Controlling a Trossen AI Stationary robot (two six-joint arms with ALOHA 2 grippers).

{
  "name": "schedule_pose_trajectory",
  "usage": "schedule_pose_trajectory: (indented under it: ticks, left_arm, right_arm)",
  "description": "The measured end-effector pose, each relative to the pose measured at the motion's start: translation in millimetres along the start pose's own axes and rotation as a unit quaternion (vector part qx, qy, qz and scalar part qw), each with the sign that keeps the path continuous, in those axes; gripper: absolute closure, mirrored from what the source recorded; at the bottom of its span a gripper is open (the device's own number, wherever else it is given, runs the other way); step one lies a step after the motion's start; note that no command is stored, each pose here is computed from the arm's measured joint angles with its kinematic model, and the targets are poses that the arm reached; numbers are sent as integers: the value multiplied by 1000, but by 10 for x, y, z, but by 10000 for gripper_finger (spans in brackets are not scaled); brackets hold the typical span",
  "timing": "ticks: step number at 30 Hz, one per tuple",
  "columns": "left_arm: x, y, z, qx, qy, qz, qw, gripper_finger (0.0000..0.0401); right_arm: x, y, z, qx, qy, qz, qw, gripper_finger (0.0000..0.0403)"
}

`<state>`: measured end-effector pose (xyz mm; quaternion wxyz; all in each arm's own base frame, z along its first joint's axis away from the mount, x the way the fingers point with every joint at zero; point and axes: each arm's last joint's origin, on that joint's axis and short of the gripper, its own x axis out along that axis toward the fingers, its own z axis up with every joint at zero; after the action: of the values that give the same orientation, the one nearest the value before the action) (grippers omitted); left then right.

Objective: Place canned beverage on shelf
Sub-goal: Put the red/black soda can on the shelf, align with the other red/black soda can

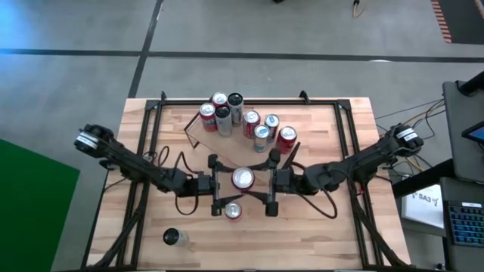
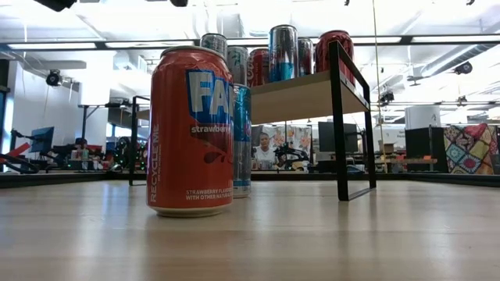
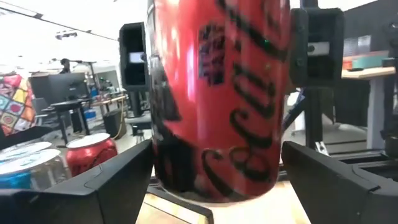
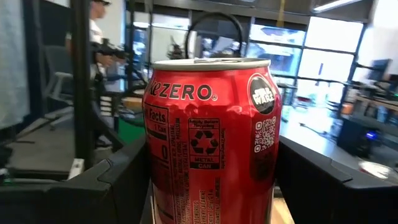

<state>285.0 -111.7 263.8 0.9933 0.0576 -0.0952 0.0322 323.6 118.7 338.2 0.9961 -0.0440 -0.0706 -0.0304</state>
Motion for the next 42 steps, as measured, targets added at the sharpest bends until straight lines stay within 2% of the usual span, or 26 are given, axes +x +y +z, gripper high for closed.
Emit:
schedule_pose_trajectory:
  ticks: [9,14,18,24,30,35,42]
  left_arm:
    - [-109,121,205,13,14,30,999,64]
    - [-243,228,368,38,36,32,998,64]
    - [-373,324,511,48,38,32,998,64]
    - [-557,433,578,54,29,36,997,64]
    - [-629,511,610,77,33,86,993,64]
    - [-652,545,636,101,39,118,987,64]
    - [-651,573,606,137,72,184,971,64]
  right_arm:
    - [-92,-105,79,-7,30,-85,996,127]
    - [-184,-135,38,-8,50,-90,995,127]
    - [-316,-185,-44,17,57,-91,994,122]
    - [-464,-244,-314,33,75,-145,986,125]
    - [-572,-275,-550,46,70,-183,980,120]
    - [-585,-302,-580,50,62,-195,978,124]
    - [-565,-301,-621,48,68,-197,977,121]
